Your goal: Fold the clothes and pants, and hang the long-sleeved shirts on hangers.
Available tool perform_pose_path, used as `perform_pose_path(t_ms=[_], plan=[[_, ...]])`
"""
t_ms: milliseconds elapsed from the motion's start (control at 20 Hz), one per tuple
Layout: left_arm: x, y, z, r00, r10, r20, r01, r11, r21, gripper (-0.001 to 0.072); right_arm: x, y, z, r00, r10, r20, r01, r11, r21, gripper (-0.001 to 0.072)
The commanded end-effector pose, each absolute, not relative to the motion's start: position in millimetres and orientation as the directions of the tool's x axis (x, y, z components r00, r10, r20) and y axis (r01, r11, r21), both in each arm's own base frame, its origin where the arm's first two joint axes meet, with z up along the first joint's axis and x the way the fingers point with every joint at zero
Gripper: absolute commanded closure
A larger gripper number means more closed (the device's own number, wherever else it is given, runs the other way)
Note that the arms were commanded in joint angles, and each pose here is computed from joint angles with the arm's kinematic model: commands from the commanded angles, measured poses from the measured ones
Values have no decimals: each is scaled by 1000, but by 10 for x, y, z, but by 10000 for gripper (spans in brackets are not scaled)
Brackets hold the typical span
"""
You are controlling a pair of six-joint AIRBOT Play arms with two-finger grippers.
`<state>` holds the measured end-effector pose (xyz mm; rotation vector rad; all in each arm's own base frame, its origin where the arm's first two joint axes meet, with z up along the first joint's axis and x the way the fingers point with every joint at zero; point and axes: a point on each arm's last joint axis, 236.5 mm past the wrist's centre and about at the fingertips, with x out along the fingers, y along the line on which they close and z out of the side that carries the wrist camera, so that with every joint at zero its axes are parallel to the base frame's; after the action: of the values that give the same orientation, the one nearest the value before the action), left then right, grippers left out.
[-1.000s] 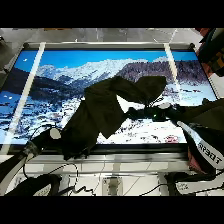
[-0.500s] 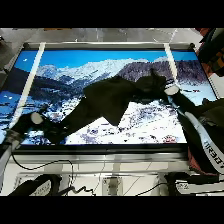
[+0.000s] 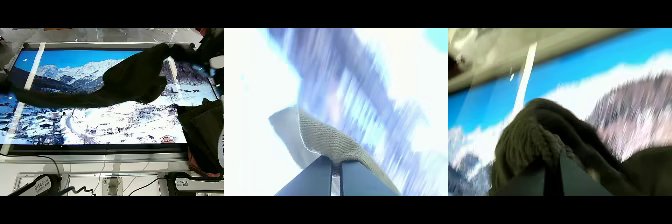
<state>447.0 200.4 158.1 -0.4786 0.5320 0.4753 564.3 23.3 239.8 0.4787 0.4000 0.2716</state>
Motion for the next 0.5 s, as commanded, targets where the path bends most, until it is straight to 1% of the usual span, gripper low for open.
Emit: perform_pose_path(t_ms=[0, 50, 100, 150, 200, 250, 300, 400, 450], plan=[[4670, 2258, 2742, 854, 379, -357, -489, 819, -300, 692, 5507, -361, 3119, 950, 175, -259, -72, 930, 361, 680], [4624, 2307, 2861, 850, 399, -345, -499, 820, -281, 692, 5420, -560, 3204, 954, 114, -276, -25, 951, 308, 680], [4553, 2343, 2805, 827, 413, -382, -520, 819, -242, 691, 5288, -759, 3178, 943, 57, -329, 33, 965, 260, 680], [4462, 2380, 2630, 786, 423, -451, -543, 821, -177, 690, 5140, -888, 3052, 914, 26, -405, 73, 971, 227, 680], [4379, 2383, 2381, 733, 415, -540, -548, 830, -105, 690, 4948, -964, 2823, 858, 19, -514, 99, 974, 202, 680], [4312, 2369, 2118, 680, 392, -619, -528, 848, -42, 689, 4746, -1010, 2540, 777, 18, -630, 121, 977, 178, 681], [4245, 2340, 1814, 619, 361, -697, -493, 870, 13, 690, 4595, -1045, 2272, 707, 15, -707, 146, 975, 166, 681], [4027, 2252, 1088, 460, 282, -842, -447, 893, 55, 691, 4393, -984, 1801, 620, 46, -783, 181, 963, 199, 681], [3890, 2222, 771, 389, 258, -884, -433, 898, 71, 691, 4225, -914, 1546, 563, 66, -824, 187, 961, 205, 682]])
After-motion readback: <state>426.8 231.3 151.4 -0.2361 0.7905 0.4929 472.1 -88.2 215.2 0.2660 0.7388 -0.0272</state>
